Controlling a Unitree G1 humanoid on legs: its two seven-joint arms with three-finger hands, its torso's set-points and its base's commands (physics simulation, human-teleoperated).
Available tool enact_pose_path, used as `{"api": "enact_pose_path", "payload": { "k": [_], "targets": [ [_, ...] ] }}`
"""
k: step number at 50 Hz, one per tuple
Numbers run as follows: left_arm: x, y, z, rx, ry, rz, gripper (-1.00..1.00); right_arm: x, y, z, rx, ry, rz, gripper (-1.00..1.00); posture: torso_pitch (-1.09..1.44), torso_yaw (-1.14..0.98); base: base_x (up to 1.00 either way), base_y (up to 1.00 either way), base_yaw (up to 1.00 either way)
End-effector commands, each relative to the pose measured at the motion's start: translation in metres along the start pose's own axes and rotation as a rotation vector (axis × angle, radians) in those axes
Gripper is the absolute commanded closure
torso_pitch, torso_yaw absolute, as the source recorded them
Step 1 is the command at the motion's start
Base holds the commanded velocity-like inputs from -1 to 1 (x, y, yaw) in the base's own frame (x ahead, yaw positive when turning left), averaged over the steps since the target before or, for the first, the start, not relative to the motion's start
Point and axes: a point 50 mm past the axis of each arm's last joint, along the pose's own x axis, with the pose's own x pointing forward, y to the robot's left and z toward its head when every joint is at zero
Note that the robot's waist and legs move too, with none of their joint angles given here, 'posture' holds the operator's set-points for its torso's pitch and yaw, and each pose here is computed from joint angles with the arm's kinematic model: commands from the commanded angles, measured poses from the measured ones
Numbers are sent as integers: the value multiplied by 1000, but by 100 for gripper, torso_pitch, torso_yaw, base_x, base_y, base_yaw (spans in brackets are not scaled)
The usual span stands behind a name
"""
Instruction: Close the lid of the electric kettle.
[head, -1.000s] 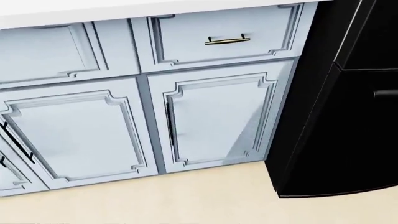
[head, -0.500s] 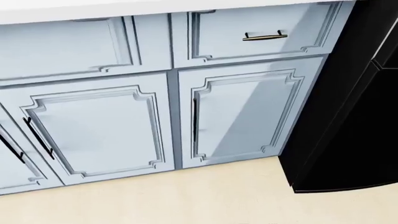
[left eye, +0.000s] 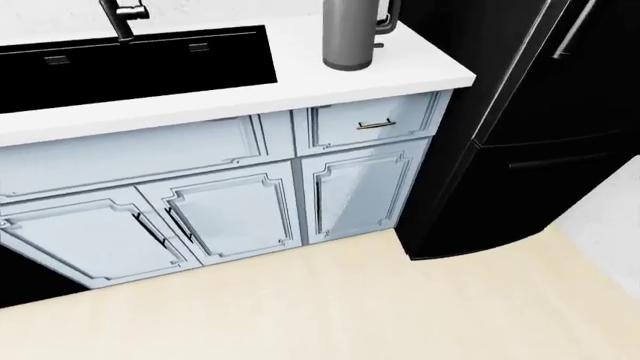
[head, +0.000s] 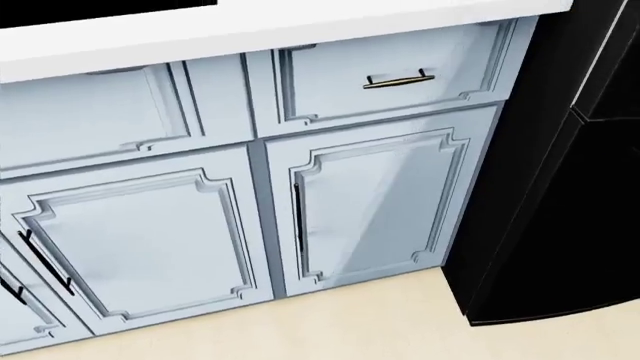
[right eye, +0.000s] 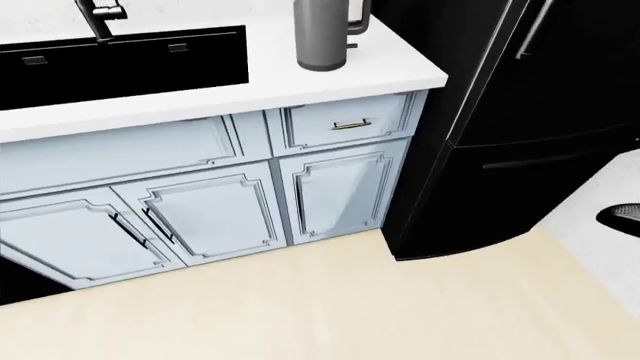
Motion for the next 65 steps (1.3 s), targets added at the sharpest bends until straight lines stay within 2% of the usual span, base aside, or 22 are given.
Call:
{"api": "enact_pose_path", "payload": {
  "k": [1,65],
  "targets": [
    [0,0,10,6,-57,8,-100,-1,1,10,-16,-67,3,-100,0,0,9,0,0],
    [0,0,8,5,-53,6,-100,-1,4,6,-15,-59,9,-100,0,0,10,0,0]
  ]
}}
